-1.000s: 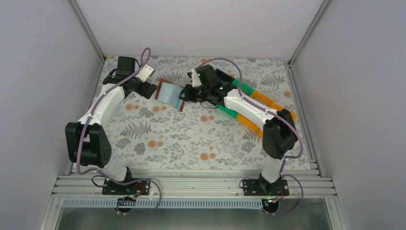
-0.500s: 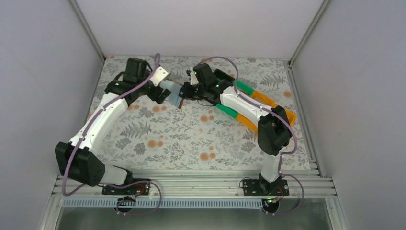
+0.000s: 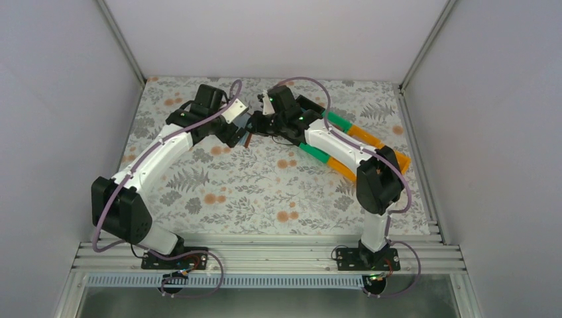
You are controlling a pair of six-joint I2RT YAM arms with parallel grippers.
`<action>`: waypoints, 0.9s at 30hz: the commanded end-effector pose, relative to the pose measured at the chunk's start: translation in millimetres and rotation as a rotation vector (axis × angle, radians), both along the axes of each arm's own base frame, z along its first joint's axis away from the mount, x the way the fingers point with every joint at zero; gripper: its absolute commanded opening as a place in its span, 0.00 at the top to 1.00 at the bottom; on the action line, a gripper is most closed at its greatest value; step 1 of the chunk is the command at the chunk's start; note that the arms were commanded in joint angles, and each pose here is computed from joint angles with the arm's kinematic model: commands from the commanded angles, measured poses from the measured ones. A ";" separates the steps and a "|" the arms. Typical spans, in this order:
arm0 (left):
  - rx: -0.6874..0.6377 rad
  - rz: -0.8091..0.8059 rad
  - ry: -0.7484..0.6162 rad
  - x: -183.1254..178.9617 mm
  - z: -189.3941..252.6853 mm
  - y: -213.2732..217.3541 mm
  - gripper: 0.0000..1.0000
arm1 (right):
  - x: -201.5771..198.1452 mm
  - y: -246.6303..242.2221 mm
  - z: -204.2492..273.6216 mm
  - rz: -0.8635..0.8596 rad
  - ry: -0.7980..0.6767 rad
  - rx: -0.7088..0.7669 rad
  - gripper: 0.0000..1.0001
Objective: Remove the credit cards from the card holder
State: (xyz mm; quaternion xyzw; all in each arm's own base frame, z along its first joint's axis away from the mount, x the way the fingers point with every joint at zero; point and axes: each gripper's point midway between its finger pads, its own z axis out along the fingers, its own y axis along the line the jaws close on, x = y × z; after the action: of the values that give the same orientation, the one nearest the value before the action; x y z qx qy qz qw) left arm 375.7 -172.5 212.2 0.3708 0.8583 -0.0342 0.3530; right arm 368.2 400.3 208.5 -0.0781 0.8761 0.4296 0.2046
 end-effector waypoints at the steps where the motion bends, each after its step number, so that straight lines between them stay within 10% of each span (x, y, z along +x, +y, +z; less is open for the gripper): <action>1: -0.013 0.017 -0.026 9.0 4.2 -2.7 0.00 | -1.2 10.9 20.2 0.029 -0.034 0.064 0.96; 11: 0.115 0.135 -0.122 32.3 0.2 30.1 0.00 | -8.0 10.2 26.2 0.052 -0.042 0.070 0.96; 27: -0.171 -0.055 0.015 4.9 23.2 37.0 0.00 | -34.2 -0.4 53.4 0.189 -0.176 0.064 0.96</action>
State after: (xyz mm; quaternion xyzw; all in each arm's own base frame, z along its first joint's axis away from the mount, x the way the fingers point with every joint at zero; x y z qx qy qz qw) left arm 398.8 -127.2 206.3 0.3303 0.8708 -0.0646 0.3584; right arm 353.4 399.9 219.2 -0.1271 0.8634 0.4413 0.2089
